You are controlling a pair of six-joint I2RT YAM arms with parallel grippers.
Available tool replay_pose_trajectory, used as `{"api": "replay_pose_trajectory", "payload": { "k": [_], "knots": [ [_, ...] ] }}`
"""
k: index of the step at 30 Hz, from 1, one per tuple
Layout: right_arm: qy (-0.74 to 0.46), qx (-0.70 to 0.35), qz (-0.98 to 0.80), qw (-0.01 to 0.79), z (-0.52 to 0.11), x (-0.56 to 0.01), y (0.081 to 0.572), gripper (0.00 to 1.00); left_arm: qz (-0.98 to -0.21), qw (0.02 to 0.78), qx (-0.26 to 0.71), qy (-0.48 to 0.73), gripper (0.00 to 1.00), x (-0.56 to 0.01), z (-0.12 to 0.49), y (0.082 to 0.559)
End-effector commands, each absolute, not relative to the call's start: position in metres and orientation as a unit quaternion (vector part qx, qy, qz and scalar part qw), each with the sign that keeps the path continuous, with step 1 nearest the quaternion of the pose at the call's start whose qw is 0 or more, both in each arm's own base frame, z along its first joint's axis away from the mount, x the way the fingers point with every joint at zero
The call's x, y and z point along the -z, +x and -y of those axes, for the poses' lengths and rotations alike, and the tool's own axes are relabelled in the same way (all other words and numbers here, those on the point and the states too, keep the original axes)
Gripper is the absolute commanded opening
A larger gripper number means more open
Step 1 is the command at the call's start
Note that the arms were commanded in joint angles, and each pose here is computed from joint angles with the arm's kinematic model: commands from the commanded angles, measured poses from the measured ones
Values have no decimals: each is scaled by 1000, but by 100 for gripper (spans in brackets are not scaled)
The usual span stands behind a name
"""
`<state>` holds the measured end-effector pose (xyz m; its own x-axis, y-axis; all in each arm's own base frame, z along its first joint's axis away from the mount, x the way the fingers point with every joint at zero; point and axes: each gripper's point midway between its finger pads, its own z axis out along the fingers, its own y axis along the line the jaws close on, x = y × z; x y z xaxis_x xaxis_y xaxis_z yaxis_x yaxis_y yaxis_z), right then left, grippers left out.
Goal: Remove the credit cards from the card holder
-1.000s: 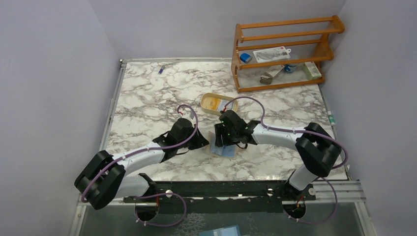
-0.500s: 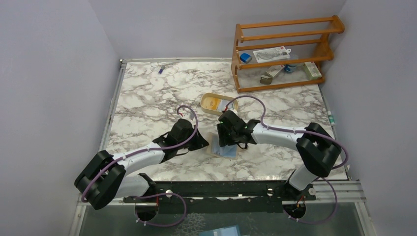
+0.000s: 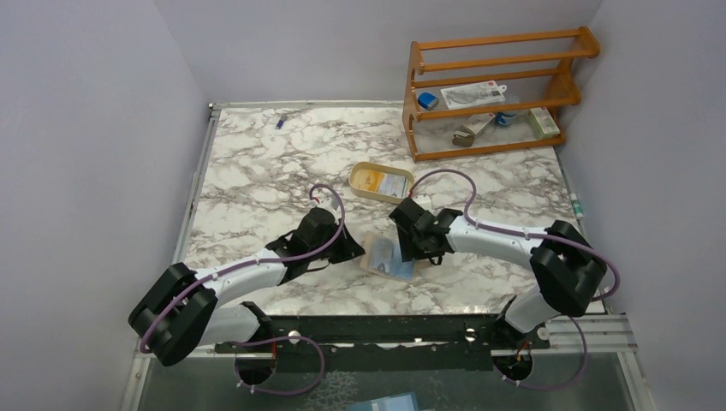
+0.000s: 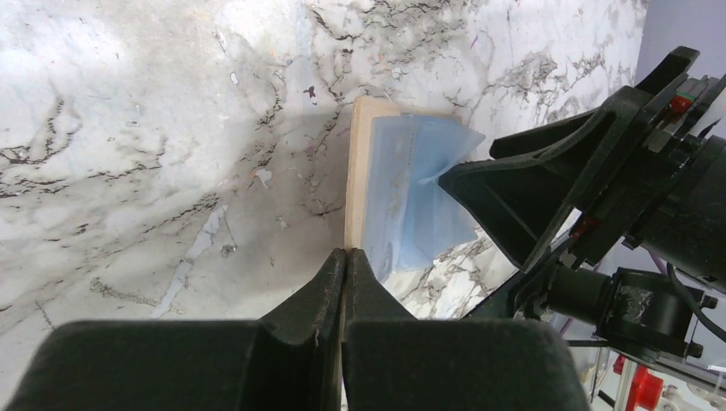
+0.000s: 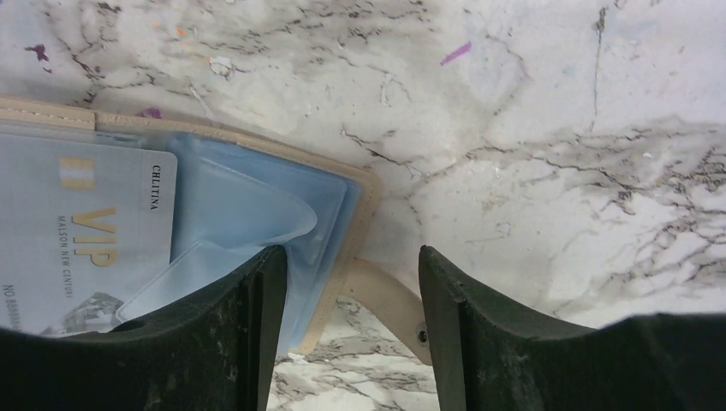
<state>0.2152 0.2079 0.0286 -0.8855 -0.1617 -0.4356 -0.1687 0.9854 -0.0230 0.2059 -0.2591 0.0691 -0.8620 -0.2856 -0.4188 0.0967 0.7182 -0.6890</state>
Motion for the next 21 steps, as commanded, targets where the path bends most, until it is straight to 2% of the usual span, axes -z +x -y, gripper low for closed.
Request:
{"api": "replay_pose_trajectory", "payload": {
  "k": [1,6,12,21],
  "knots": [
    [-65,43,-974,212,-178,-35,204,62,-889,271,366,-54,0,-73,256,209],
    [-5,97,-971,218,-151,-53,197,62,-891,268,363,-54,0,-70,255,208],
    [56,112,-958,257,-138,-83,203,62,-892,265,362,-53,0,-68,256,208],
    [89,41,-932,348,-141,-137,220,61,-895,261,357,-55,0,-62,253,206]
  ]
}}
